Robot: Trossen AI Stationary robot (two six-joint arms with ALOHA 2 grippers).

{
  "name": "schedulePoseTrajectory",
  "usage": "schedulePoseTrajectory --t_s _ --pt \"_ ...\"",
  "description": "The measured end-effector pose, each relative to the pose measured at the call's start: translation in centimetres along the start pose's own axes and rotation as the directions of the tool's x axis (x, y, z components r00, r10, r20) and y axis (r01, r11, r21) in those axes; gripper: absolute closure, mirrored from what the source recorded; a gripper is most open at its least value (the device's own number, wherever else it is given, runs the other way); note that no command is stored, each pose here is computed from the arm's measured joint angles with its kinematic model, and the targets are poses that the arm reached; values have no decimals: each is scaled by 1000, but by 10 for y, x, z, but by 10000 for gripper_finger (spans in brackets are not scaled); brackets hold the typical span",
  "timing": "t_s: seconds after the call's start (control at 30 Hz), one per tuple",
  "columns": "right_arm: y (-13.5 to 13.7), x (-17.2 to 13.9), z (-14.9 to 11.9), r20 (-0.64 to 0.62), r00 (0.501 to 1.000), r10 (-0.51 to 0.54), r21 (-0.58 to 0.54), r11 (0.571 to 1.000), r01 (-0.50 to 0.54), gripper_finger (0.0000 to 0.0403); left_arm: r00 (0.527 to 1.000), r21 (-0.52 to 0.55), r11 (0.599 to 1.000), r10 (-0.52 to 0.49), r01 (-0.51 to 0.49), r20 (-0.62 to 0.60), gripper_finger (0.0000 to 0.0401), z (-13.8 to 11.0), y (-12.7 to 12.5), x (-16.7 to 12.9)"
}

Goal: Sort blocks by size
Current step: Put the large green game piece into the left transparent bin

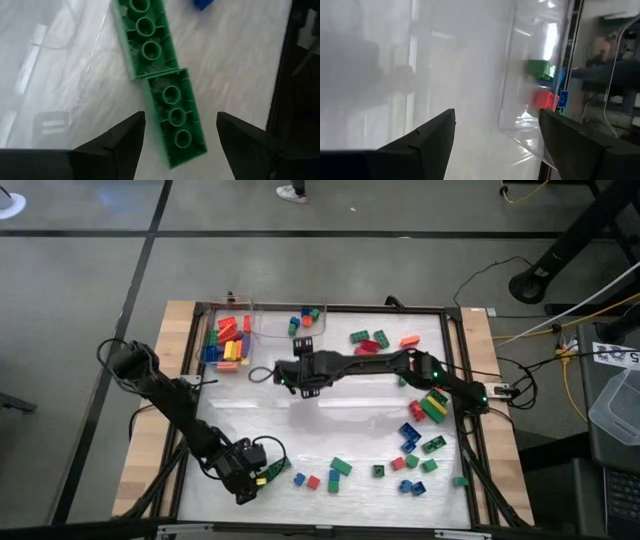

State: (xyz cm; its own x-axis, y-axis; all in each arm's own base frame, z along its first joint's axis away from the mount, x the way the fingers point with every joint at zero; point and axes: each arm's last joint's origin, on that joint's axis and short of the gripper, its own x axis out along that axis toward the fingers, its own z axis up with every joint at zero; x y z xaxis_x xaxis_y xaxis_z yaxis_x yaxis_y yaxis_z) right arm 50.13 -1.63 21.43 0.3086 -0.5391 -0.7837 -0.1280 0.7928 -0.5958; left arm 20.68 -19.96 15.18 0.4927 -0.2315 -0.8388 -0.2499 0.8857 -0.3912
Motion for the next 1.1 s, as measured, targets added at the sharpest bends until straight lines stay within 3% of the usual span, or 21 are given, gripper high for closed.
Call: schedulePoseTrajectory --t_s 0.4,0.53,0.63,0.77,0.97,1.1 --pt "70 -49 15 48 998 35 -51 998 -33 118 998 41 998 51 -51 -19 166 -5 3 16" --pt "94 -64 17 83 984 156 30 987 -159 118 998 60 996 65 -64 -24 166 -6 4 19" --pt "110 -73 19 109 941 319 83 941 -328 118 997 62 995 78 -76 -29 176 -6 6 18" --pt "130 -87 20 126 860 495 146 848 -510 118 993 32 993 112 -111 -41 213 -7 9 18" --pt "158 -108 18 127 798 589 248 760 -601 118 990 20 992 129 -128 -49 273 -7 11 18" --pt "174 -121 17 124 780 613 299 727 -619 118 991 20 992 127 -126 -49 278 -7 11 17"
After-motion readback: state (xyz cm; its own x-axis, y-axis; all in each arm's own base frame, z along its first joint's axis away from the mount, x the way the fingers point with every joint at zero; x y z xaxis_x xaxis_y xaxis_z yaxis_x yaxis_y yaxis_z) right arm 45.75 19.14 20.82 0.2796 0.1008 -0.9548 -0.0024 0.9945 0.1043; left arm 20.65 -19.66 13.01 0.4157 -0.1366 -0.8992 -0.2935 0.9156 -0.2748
